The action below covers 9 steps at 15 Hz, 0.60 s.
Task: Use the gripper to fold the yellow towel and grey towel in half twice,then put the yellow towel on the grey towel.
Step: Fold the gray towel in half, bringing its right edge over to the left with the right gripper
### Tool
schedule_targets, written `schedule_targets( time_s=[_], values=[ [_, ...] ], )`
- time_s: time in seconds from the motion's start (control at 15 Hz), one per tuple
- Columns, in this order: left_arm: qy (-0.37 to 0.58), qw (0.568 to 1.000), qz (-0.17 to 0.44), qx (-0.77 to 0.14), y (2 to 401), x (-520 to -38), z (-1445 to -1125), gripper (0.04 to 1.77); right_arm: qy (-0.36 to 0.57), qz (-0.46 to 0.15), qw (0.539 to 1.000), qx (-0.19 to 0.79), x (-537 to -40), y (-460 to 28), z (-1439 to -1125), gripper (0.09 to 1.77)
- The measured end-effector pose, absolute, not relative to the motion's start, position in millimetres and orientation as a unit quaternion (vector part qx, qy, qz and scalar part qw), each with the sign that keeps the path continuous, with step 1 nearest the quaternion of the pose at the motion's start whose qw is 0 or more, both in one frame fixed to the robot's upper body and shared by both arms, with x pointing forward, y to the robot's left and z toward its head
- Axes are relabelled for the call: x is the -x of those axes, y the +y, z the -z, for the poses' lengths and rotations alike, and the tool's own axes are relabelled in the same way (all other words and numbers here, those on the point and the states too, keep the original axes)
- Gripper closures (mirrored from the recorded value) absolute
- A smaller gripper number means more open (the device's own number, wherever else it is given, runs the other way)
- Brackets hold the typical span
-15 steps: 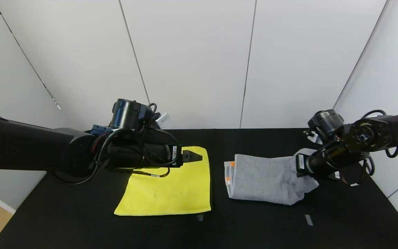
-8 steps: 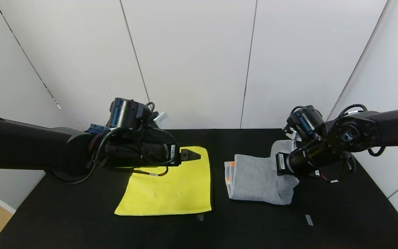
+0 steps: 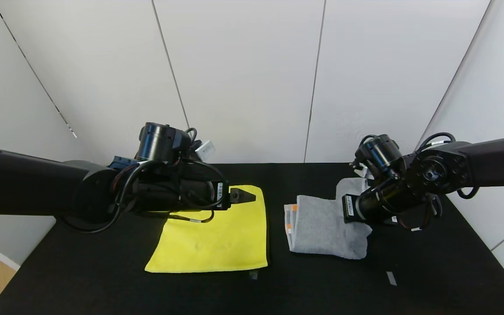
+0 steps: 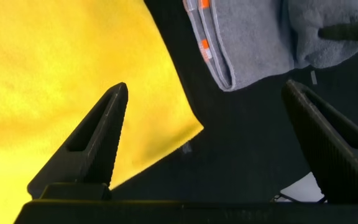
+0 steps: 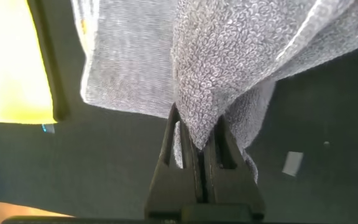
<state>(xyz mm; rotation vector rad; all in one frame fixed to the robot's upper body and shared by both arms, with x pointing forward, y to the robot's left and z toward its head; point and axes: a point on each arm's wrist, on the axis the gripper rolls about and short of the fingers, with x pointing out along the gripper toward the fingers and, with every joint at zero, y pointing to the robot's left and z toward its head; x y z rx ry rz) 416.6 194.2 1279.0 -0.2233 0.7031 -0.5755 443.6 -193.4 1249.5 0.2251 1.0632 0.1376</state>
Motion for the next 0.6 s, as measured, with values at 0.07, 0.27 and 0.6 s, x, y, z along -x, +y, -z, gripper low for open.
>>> schedule_targets(
  time_s=[0.07, 0.27, 0.6],
  values=[
    [0.339, 0.893, 0.276, 0.108, 194.8, -416.8, -1279.2, 0.09, 0.506, -0.069, 0.853, -0.104, -443.8, -189.6, -1248.3, 1.72],
    [0.338, 0.893, 0.278, 0.108, 194.3, -416.3, -1279.6, 0.09, 0.511, -0.076, 0.851, -0.097, -445.3, -179.8, -1242.5, 1.72],
    [0.337, 0.893, 0.277, 0.108, 194.7, -415.8, -1280.8, 0.09, 0.516, -0.086, 0.848, -0.090, -450.2, -166.5, -1233.6, 1.72]
  ],
)
